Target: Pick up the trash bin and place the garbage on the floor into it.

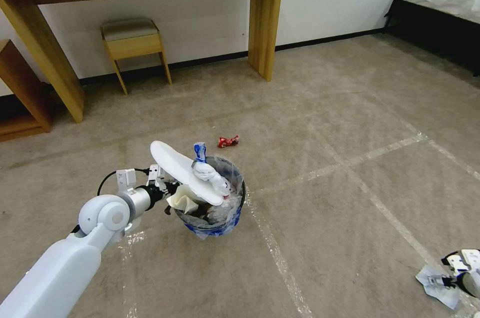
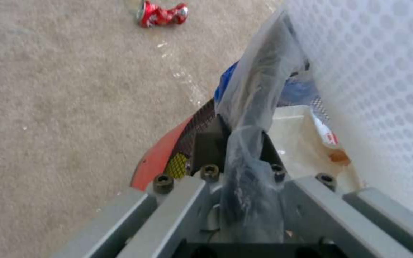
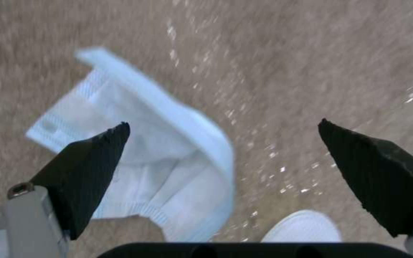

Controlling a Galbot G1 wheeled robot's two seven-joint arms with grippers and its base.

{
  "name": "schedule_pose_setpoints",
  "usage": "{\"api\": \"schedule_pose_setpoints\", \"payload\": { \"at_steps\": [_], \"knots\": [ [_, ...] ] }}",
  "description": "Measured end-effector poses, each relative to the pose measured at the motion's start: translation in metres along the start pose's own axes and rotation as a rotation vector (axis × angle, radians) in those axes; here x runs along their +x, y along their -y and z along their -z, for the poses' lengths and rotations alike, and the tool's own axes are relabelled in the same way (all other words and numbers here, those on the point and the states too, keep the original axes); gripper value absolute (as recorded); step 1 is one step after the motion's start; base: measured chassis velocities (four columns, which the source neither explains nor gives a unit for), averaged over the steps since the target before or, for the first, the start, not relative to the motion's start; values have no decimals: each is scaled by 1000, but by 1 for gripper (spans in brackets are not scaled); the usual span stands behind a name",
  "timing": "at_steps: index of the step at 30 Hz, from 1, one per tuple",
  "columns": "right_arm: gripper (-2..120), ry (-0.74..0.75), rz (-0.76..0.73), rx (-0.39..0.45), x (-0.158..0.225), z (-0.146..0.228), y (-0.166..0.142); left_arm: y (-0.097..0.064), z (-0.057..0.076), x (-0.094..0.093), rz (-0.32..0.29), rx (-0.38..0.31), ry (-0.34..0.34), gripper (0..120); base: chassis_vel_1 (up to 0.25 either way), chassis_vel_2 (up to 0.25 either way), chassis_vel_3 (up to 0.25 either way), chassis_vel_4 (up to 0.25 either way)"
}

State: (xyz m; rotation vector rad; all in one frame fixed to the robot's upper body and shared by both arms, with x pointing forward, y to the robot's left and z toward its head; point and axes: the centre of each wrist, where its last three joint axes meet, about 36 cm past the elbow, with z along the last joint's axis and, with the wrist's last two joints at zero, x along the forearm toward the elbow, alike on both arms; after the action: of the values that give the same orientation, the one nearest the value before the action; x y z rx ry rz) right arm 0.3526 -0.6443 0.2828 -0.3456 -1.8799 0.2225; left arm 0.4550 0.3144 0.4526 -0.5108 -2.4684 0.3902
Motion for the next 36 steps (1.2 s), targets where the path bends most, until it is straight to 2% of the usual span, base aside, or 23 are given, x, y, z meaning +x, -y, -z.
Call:
{"api": "schedule_pose_setpoints", "payload": {
  "at_steps": [13, 24, 36],
  "knots": [
    [100, 13, -5, 9, 5, -1, -2, -2, 0, -3, -5, -4, -7, 1, 0, 0, 0, 0],
    [100, -2, 3, 38, 0, -12, -7, -1, -7, -3, -3, 3, -12, 1, 0, 0, 0, 0],
    [100, -31, 0, 198, 5, -29, 0, 2, -14, -7, -3, 10, -13, 1, 0, 0, 0, 0]
  ]
}}
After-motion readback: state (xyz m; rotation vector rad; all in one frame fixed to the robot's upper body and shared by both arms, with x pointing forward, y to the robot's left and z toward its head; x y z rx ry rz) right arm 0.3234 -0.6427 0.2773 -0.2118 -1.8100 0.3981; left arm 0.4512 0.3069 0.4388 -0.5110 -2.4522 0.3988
